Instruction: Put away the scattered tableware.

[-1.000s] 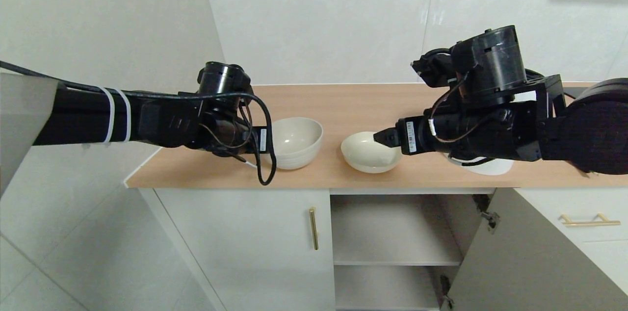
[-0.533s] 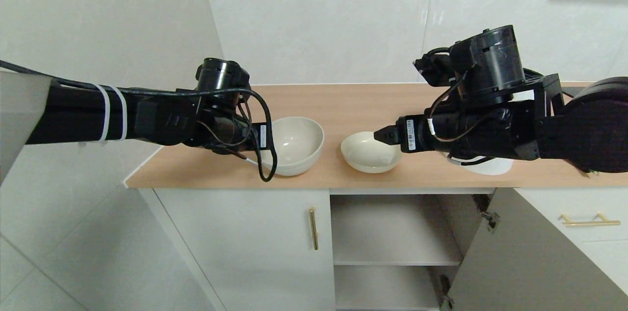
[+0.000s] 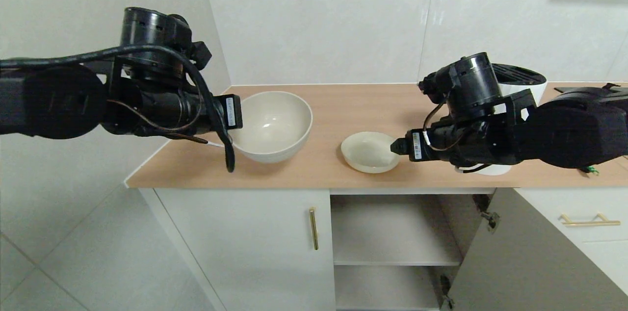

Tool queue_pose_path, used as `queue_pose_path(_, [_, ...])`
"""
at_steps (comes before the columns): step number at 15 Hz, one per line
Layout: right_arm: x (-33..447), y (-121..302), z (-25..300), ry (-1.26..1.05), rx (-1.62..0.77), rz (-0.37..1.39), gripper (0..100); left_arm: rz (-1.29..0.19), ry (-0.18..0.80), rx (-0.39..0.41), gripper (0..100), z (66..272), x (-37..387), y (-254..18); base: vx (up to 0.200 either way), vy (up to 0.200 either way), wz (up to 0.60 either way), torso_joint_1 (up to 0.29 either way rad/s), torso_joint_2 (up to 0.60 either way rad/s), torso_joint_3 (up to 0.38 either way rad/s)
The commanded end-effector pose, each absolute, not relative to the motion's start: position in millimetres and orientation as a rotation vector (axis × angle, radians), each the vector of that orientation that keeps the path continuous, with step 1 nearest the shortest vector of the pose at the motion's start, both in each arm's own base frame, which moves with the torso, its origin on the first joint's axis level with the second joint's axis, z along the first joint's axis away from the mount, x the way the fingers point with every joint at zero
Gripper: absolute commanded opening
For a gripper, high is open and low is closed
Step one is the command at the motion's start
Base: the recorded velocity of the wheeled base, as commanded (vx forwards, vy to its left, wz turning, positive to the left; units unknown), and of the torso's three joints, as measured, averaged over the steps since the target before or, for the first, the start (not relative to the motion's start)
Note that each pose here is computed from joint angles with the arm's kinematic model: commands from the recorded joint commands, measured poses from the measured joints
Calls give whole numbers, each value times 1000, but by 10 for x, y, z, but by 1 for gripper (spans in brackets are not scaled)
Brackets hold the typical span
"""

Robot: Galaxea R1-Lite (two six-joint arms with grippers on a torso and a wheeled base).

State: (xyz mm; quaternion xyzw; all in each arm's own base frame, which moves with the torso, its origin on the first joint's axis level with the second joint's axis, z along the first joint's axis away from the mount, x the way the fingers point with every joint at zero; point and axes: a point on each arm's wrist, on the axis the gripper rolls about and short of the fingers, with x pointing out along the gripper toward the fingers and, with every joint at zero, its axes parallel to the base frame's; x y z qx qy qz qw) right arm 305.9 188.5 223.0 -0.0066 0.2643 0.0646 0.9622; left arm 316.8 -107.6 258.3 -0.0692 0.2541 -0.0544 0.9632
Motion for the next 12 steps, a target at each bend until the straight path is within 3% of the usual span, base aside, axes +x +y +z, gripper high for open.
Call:
queue_pose_path(1, [3174,1917,2058,571,-36,105,100,-119,466,-154,0,2756,2991,-1018,0,0,0,0,0,0])
queue_pose_path(12, [3655,2061,1776,577,-39,34,100,-120,466,-154,0,2753,2994,-1024,0,0,0,0,0,0])
